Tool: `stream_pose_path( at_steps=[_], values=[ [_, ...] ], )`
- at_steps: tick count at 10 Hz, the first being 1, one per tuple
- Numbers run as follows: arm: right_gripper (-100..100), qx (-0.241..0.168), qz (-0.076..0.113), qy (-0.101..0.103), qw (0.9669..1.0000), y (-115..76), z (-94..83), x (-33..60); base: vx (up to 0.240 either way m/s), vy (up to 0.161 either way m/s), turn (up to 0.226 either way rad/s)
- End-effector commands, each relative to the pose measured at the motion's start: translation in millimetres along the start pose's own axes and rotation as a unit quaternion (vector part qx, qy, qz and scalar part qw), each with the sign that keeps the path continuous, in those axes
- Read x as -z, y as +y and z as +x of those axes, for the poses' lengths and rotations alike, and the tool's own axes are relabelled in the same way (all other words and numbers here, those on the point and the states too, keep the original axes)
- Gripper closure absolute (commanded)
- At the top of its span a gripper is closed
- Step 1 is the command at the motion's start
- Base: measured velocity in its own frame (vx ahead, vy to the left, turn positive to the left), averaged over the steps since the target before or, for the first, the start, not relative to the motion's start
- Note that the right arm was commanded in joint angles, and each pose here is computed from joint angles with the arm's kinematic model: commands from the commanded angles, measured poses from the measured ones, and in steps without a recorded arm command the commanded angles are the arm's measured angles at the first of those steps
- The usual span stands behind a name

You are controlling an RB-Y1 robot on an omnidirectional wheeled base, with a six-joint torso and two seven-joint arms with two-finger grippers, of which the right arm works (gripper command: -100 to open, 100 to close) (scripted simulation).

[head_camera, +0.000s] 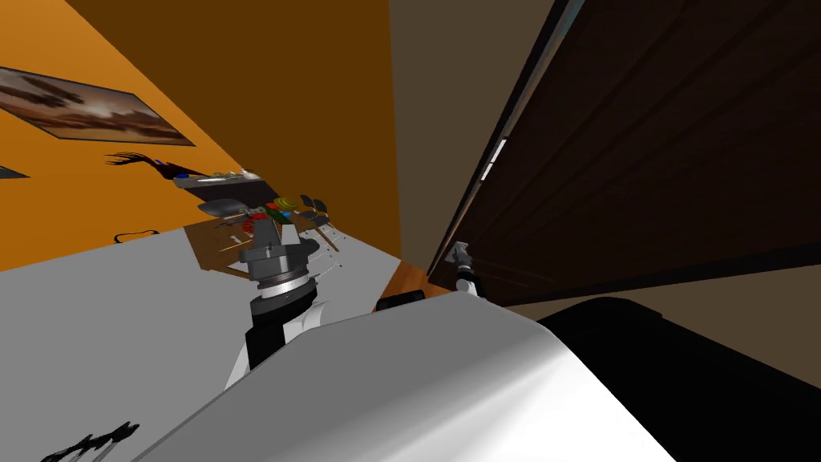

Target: Pull the door open

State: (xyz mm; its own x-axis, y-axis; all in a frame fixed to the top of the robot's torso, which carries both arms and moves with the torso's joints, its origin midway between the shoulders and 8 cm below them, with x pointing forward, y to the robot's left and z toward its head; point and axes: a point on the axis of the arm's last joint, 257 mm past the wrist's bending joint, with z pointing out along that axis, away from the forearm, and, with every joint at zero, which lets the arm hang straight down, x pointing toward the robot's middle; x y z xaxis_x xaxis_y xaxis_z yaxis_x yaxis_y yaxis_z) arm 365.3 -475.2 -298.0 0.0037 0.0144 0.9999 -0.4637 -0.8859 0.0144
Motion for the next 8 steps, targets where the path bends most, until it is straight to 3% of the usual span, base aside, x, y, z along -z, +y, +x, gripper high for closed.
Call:
stream_pose_path(
  at_steps=[1, 3, 4, 8],
  values=[
    [100, -0.004, 0.015, 0.0, 0.9999, -8.7, 2.1, 1.2, -0.308, -0.018, 0.142],
    [100, -0.007, 0.029, -0.001, 0.9996, -15.4, 2.2, 2.3, -0.247, -0.011, 0.132],
    [100, -0.005, 0.024, -0.003, 0.9997, -12.0, -0.2, 2.3, -0.109, -0.005, 0.035],
    [100, -0.006, 0.053, -0.003, 0.9986, -27.0, 0.2, 7.3, -0.246, -0.02, 0.134]
  ],
)
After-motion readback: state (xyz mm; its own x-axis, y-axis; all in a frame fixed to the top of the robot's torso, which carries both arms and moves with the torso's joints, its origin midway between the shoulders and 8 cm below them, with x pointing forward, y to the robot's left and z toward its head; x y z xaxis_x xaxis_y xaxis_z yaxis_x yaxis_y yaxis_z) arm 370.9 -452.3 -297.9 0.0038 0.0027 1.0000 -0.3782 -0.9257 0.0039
